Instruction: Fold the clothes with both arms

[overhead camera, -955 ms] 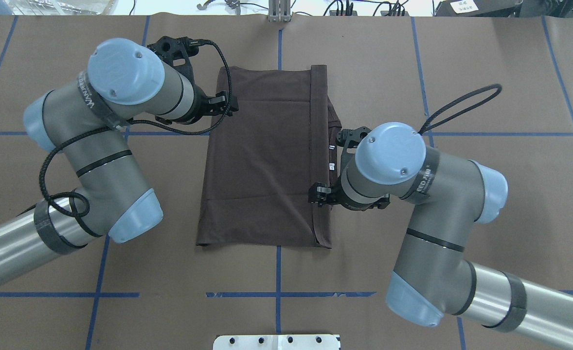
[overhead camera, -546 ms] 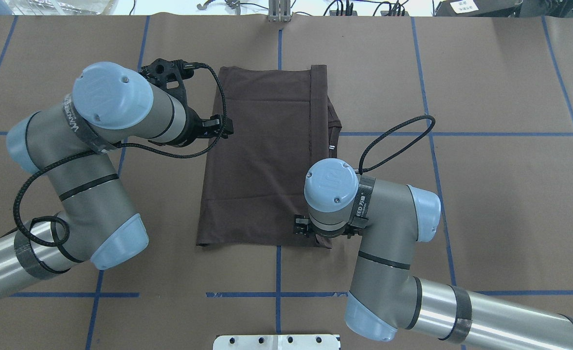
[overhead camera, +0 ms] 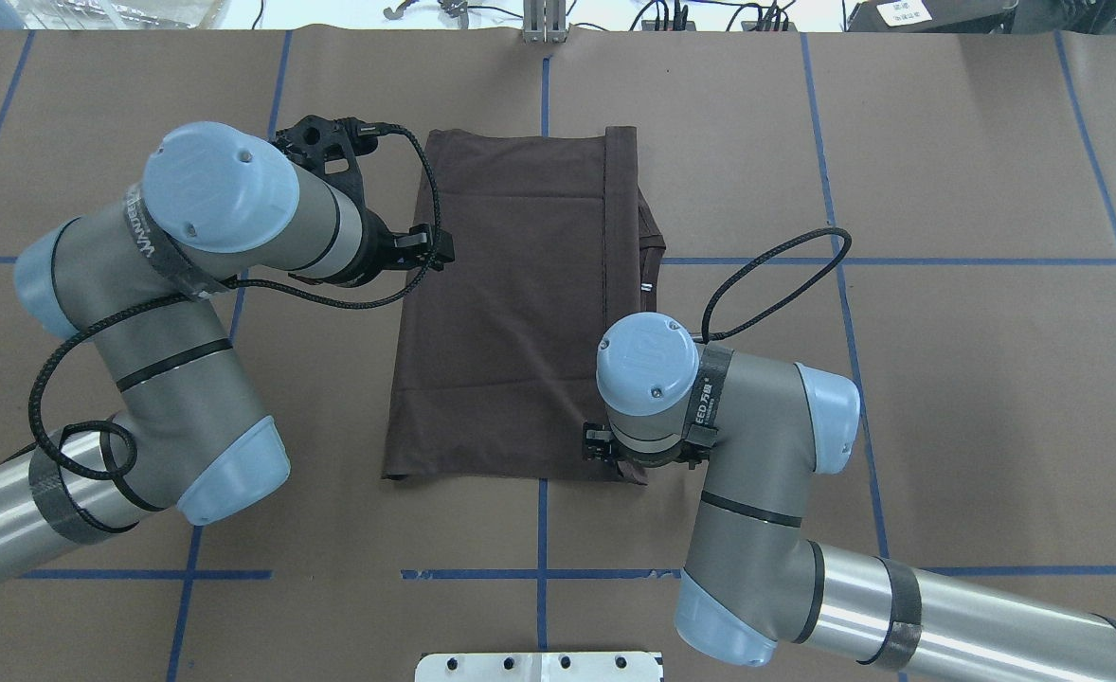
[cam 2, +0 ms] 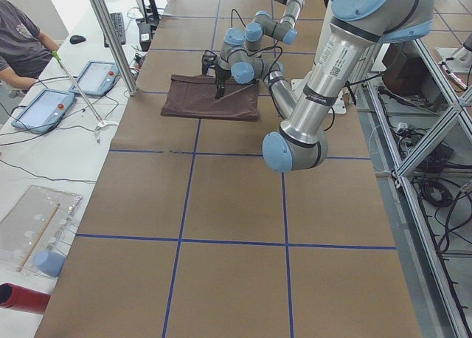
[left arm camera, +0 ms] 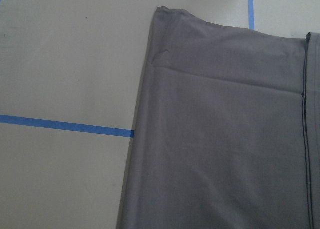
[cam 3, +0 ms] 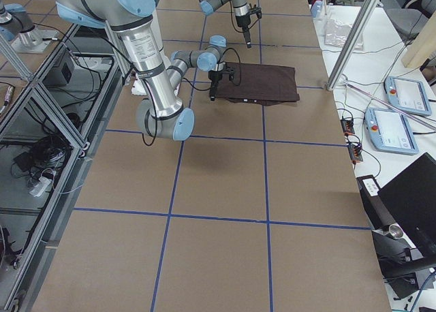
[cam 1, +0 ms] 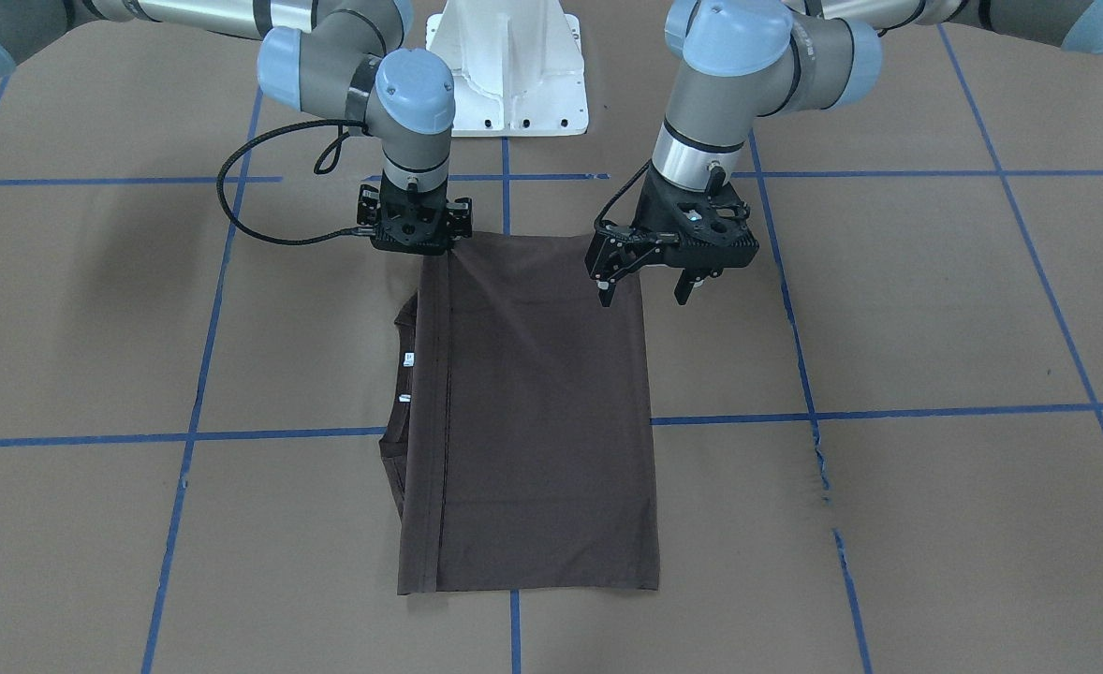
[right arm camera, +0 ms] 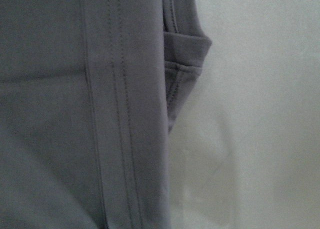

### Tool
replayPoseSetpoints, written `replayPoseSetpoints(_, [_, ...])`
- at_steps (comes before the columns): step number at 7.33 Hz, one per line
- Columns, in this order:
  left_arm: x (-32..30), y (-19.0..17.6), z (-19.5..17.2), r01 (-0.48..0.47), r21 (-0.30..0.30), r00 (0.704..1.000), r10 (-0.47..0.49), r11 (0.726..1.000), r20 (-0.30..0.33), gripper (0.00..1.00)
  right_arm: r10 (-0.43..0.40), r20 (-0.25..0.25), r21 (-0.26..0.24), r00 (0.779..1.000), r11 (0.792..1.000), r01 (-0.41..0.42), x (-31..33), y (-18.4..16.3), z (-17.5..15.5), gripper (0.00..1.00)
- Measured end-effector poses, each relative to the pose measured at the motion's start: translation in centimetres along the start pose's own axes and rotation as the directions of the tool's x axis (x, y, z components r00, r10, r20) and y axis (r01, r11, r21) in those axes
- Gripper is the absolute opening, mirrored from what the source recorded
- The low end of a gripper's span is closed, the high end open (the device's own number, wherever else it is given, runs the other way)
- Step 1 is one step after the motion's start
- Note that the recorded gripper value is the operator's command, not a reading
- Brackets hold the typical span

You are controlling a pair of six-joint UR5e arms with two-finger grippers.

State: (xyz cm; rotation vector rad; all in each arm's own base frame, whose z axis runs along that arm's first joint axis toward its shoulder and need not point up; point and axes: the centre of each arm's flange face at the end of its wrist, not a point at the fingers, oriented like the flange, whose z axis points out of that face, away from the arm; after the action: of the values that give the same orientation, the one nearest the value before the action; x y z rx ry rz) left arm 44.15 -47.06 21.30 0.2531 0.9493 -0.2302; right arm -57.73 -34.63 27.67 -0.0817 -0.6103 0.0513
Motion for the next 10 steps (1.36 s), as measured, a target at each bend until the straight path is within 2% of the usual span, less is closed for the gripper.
replayPoseSetpoints(3, [0.2, 0.1, 0.1, -0.001, -0.002, 1.0, 0.001, 1.0, -0.001, 1.0, 0.005, -0.028, -0.007, 1.0, 1.0, -0.005, 0.6, 0.1, 0.3, 1.0])
replayPoseSetpoints(8, [0.5, 0.3, 0.2, -0.004, -0.005, 1.0, 0.003, 1.0, -0.006, 1.0, -0.025, -0.135, -0.016, 0.991, 1.0, 0.023, 5.4, 0.0, -0.1, 1.0])
replayPoseSetpoints(9, [0.5, 0.3, 0.2, -0.005, -0.005, 1.0, 0.005, 1.0, -0.006, 1.0, -0.037, -0.127, -0.009, 0.991, 0.999, 0.036, 5.4, 0.0, -0.8, 1.0])
replayPoseSetpoints(10, [0.5, 0.3, 0.2, -0.007, -0.005, 1.0, 0.007, 1.0, -0.005, 1.0, -0.065, -0.091, 0.012, 0.994, 0.998, 0.066, 4.7, -0.4, -2.2, 1.0])
